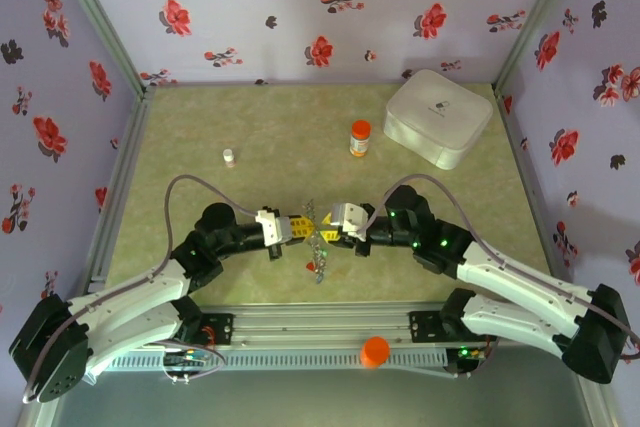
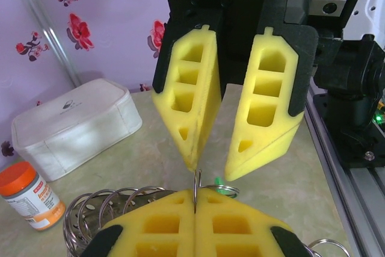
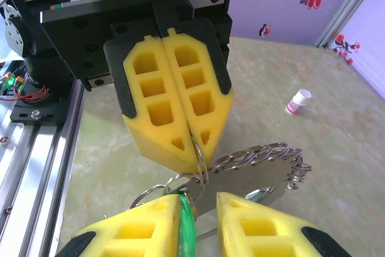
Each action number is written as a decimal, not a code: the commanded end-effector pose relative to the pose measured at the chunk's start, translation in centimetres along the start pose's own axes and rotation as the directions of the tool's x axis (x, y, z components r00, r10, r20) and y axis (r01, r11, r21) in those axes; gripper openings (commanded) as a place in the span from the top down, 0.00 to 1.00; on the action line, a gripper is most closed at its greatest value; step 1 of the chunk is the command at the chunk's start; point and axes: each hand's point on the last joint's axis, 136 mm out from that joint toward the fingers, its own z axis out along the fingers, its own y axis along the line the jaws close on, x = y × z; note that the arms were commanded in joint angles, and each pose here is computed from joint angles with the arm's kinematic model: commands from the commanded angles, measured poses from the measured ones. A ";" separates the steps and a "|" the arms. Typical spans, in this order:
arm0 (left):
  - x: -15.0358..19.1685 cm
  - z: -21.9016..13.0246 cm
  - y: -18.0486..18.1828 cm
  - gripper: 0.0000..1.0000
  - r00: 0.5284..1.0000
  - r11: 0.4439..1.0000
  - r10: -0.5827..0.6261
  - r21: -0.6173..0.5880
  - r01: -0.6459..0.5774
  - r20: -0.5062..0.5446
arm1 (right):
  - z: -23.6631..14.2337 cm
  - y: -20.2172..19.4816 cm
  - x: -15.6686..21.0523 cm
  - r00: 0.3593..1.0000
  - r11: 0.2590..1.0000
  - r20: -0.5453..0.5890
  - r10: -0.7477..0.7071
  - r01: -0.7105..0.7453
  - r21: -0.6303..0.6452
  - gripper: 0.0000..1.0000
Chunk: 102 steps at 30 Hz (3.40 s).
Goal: Put the keys on the keyring
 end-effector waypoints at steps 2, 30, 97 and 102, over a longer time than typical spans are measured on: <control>-1.5 0.1 -0.4 1.00 0.995 0.997 0.071 0.019 -0.072 0.063 | -0.2 -0.4 -2.4 0.998 1.000 0.065 -0.011 0.011 -0.005 0.78; -0.6 0.1 -0.3 0.79 0.999 0.999 0.042 0.001 -0.042 0.008 | 0.6 0.9 -1.5 0.998 0.991 -0.031 -0.047 0.043 -0.127 1.00; 0.8 -0.4 0.2 1.00 0.995 0.992 -0.085 -0.089 0.089 0.052 | 2.5 -0.7 3.0 0.992 0.993 -0.032 0.119 -0.118 0.033 0.73; 0.7 -0.4 0.3 1.00 0.995 0.992 -0.080 -0.090 0.085 0.054 | 2.5 -0.7 2.8 0.993 0.993 -0.030 0.115 -0.114 0.029 0.88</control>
